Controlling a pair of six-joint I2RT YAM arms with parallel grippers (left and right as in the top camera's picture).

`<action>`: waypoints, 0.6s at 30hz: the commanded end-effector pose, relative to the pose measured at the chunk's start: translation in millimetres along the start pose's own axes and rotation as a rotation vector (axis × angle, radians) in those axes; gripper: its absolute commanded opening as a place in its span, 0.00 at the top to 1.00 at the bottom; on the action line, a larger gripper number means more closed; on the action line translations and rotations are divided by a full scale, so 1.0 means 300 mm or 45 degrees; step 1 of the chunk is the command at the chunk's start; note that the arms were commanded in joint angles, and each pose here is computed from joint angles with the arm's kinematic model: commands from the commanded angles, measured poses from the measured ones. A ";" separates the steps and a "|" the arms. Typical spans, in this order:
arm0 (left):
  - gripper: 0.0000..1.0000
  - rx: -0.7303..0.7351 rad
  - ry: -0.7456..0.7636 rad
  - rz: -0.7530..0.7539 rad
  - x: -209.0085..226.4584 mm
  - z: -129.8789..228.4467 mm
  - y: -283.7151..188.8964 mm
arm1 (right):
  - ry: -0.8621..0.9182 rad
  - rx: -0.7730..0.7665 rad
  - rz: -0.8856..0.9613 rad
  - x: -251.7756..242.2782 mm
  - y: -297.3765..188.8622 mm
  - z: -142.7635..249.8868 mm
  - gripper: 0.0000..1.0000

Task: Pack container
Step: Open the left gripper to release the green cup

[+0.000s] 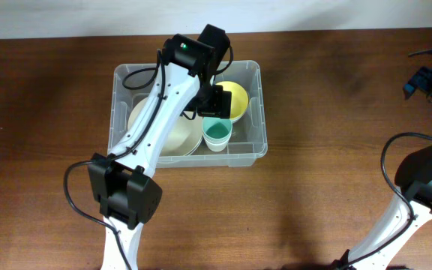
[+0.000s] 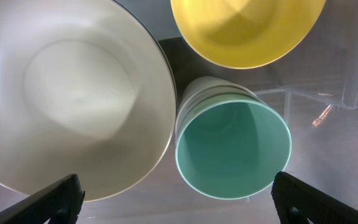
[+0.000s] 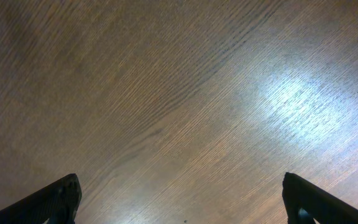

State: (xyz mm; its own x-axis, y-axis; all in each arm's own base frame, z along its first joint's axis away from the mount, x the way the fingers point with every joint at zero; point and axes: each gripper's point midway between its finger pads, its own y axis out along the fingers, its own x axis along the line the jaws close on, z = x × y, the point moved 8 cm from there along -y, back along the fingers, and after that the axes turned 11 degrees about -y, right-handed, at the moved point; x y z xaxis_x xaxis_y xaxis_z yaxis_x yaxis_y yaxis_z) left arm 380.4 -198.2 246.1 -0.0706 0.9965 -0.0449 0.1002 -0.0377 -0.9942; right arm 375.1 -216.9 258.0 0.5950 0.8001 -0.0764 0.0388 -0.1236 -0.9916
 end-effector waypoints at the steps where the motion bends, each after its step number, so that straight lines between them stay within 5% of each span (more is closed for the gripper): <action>1: 0.01 -0.029 -0.010 -0.009 0.010 -0.016 -0.012 | 0.012 -0.026 0.008 -0.005 -0.027 0.007 0.01; 18: 0.01 -0.019 -0.008 -0.018 0.013 -0.011 -0.011 | 0.012 -0.026 0.008 -0.005 -0.027 0.007 0.01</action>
State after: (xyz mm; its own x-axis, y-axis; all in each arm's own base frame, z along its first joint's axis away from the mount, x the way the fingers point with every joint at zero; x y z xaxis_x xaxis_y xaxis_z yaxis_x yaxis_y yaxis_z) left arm 379.8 -197.0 246.2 -0.0722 0.9966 -0.0391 0.0963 -0.0321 -0.9948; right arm 375.1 -216.9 258.0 0.5950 0.8001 -0.0764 0.0388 -0.1236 -0.9916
